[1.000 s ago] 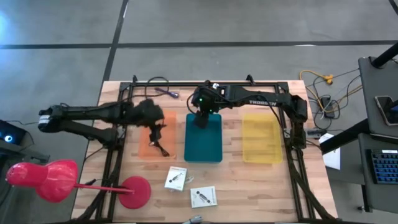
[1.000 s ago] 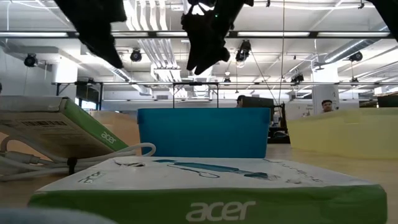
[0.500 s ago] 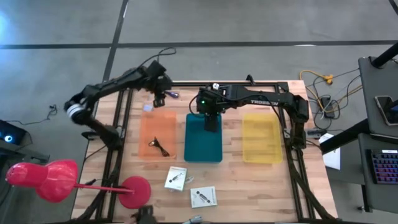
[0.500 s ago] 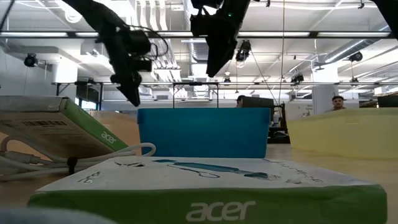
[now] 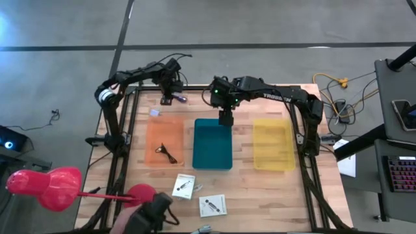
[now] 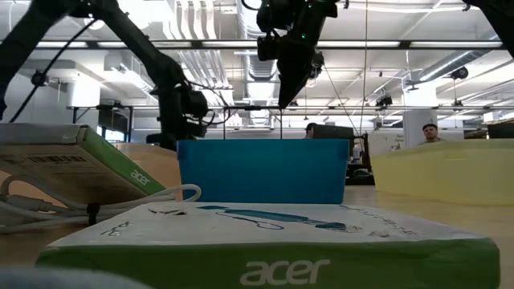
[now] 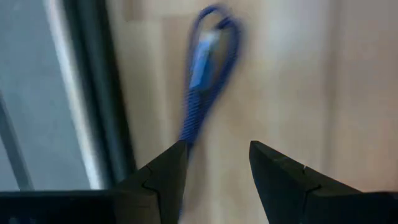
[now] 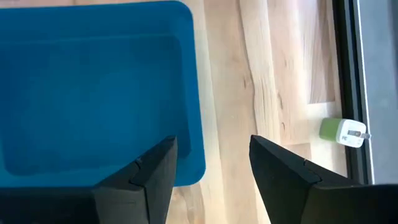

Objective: Pick and place items into bin
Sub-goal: Put the blue USB cable wire into the orange bin

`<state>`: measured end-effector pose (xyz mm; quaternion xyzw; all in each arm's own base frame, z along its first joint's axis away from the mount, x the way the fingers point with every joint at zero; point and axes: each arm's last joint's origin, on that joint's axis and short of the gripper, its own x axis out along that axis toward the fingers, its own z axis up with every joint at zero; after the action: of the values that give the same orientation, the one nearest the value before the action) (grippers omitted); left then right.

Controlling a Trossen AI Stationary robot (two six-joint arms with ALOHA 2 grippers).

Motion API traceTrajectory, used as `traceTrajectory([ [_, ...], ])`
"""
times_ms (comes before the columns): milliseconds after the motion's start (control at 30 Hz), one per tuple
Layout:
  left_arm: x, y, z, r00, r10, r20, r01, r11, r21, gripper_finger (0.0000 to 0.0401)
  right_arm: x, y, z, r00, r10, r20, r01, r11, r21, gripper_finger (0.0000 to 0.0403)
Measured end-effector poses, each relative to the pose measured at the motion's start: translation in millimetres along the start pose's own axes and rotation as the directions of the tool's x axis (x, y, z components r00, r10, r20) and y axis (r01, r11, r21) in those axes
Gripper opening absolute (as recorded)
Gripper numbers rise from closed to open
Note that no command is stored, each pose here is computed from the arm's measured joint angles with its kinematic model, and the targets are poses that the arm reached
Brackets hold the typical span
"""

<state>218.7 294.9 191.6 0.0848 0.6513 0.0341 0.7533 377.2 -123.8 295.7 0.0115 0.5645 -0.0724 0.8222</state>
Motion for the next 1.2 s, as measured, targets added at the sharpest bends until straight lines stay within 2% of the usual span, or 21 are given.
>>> traceTrajectory([
  [167, 4, 21, -8, 1.0, 0.011, 0.021, -0.01, 0.999, -0.034, 0.016, -1, -13, -2, 1.0, 0.009, 0.013, -0.009, 1.0, 0.016, 0.0187],
  [333, 24, 18, -9, 0.998, -0.06, 0.014, 0.06, 0.998, -0.016, 0.0146, -1, -20, -2, 1.0, 0.001, 0.026, -0.001, 1.0, 0.022, 0.0187],
  [600, 39, 16, -9, 0.996, -0.086, -0.034, 0.085, 0.996, -0.016, 0.0097, -1, -27, 0, 0.998, -0.015, 0.061, 0.013, 0.999, 0.035, 0.0187],
  [767, 39, 14, -10, 0.995, -0.087, -0.054, 0.085, 0.996, -0.036, 0.0032, -1, -32, 1, 0.996, -0.026, 0.084, 0.022, 0.999, 0.045, 0.0187],
  [833, 39, 14, -10, 0.995, -0.084, -0.06, 0.079, 0.994, -0.081, 0.0012, -1, -34, 0, 0.996, -0.029, 0.085, 0.025, 0.998, 0.05, 0.0187],
  [933, 33, 13, -10, 0.995, -0.079, -0.067, 0.068, 0.986, -0.149, 0.0013, -1, -36, 0, 0.996, -0.032, 0.086, 0.027, 0.997, 0.067, 0.0187],
  [1000, 23, 9, -8, 0.993, -0.05, -0.106, 0.025, 0.975, -0.222, 0.0011, -2, -37, 0, 0.995, -0.035, 0.091, 0.027, 0.996, 0.087, 0.0187],
  [1100, -14, 1, -4, 0.998, -0.005, -0.069, -0.021, 0.932, -0.363, 0.001, -2, -39, 1, 0.994, -0.041, 0.106, 0.029, 0.993, 0.114, 0.0187],
  [1200, -56, -12, -2, 0.998, 0.006, 0.068, 0.03, 0.858, -0.513, 0.0009, -2, -40, 4, 0.99, -0.051, 0.132, 0.032, 0.989, 0.144, 0.0187],
])
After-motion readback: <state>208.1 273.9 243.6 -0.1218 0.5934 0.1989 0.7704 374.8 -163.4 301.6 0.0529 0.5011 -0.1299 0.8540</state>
